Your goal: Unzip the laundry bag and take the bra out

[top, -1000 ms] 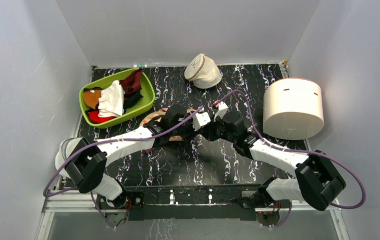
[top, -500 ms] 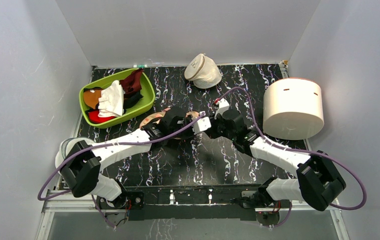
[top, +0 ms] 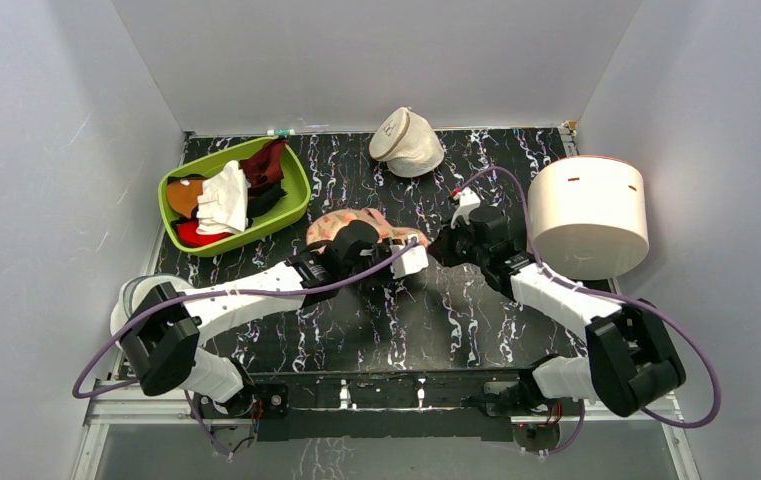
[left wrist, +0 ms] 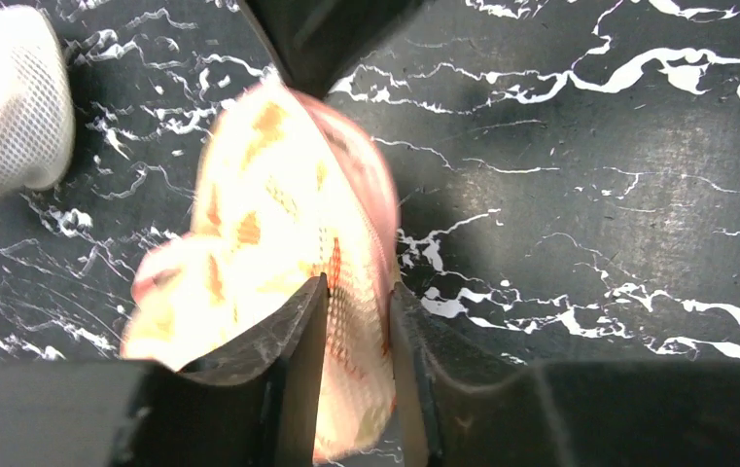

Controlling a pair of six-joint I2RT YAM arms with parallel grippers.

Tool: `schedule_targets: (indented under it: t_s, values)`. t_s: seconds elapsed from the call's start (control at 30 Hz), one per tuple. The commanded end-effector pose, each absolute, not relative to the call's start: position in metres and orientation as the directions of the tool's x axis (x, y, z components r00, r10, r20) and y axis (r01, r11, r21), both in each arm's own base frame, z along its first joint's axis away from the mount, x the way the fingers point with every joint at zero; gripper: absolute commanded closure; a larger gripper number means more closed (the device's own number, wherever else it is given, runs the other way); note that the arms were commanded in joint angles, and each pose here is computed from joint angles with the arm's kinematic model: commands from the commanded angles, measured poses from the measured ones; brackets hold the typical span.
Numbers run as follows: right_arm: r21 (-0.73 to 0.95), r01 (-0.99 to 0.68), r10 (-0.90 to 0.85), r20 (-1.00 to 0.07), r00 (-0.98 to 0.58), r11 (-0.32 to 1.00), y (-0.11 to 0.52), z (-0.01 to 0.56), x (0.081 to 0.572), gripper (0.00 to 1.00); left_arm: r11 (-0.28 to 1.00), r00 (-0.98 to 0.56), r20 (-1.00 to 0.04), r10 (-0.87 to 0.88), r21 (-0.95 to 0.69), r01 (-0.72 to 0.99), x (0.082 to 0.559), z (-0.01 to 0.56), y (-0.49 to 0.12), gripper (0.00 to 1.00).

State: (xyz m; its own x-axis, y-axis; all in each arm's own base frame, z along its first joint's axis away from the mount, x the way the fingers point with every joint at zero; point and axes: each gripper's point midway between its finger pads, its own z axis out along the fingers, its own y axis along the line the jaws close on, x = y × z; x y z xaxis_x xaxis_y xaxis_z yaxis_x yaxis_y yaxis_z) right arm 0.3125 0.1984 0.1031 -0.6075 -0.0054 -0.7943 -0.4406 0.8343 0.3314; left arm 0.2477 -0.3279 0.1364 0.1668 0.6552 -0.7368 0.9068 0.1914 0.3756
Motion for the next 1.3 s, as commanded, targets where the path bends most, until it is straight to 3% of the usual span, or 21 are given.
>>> schedule_targets:
  t_s: [0.0,0.13,0.5,0.77,0.97,1.2,1.27]
  values:
    - [0.283,-0.461,0.033,-0.878,-0.478,0.841,0.189,0.148,0.325,1.00,0.229,0.121,-0.719,0.684,0.369,0.901,0.251,0.136,-0.323,0.62]
    - [0.331,-0.503,0.041,-0.863,-0.504,0.798,0.204,0.147,0.311,1.00,0.218,0.129,-0.755,0.644,0.342,0.914,0.243,0.141,-0.329,0.43]
    - [0.410,-0.564,0.055,-0.839,-0.541,0.717,0.252,0.151,0.282,1.00,0.281,0.087,-0.790,0.607,0.316,0.906,0.247,0.147,-0.333,0.33]
    - [0.401,-0.600,0.029,-0.846,-0.533,0.692,0.278,0.159,0.270,1.00,0.326,0.070,-0.761,0.645,0.356,0.875,0.259,0.143,-0.324,0.36]
    - [0.394,-0.597,0.028,-0.849,-0.528,0.699,0.278,0.159,0.272,1.00,0.358,0.062,-0.709,0.703,0.428,0.830,0.274,0.139,-0.310,0.54]
    - [0.392,-0.596,0.041,-0.856,-0.515,0.701,0.277,0.166,0.272,1.00,0.325,0.058,-0.726,0.685,0.377,0.867,0.265,0.136,-0.320,0.54]
    - [0.398,-0.593,0.047,-0.855,-0.517,0.701,0.276,0.167,0.272,1.00,0.311,0.064,-0.730,0.681,0.366,0.877,0.262,0.133,-0.322,0.61]
